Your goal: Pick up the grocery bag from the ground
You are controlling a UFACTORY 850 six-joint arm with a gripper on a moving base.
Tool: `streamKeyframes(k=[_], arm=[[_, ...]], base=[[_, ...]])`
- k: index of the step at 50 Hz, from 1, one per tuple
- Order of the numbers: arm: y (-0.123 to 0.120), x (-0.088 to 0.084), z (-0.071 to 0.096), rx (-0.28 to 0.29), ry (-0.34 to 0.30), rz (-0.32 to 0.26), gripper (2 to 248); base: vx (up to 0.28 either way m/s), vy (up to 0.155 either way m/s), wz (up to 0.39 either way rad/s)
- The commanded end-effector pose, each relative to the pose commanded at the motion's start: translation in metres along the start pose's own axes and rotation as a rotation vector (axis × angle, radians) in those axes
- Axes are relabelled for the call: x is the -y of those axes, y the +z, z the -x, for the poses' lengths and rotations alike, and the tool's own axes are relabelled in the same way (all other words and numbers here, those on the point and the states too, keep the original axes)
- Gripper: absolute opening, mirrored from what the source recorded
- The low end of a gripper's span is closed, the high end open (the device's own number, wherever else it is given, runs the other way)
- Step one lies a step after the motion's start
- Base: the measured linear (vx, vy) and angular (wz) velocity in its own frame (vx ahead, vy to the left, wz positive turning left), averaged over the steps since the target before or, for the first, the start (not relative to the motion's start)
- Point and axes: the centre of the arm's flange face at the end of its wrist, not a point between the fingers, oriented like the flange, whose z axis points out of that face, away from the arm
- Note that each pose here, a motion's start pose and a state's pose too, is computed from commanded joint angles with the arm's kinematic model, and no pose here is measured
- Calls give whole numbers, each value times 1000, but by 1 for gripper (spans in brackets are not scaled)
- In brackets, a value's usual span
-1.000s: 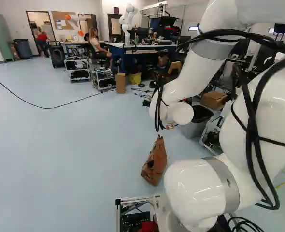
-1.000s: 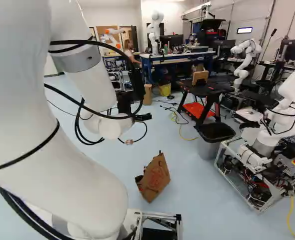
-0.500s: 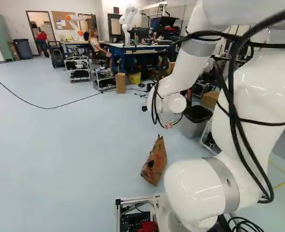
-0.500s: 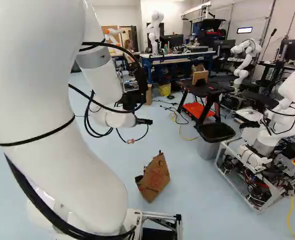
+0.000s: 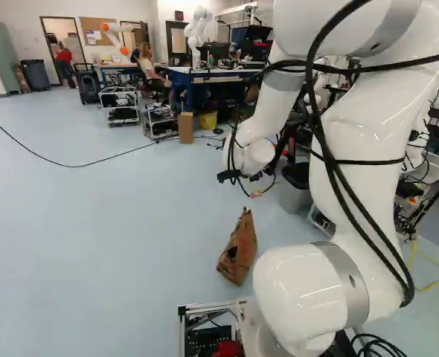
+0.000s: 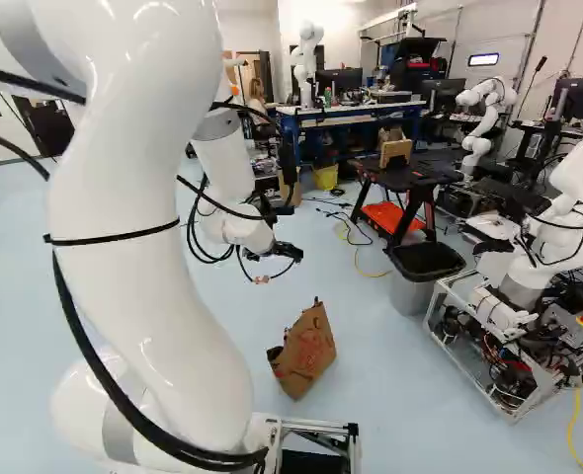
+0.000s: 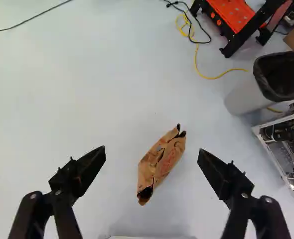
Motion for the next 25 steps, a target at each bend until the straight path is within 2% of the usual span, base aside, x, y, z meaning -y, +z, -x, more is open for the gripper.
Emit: streamKeyframes(k=[15,25], arm=[[36,1,-6,118,34,9,247],[60,4,-11,176,54,12,247]], base=[[0,0,0],[0,0,0]])
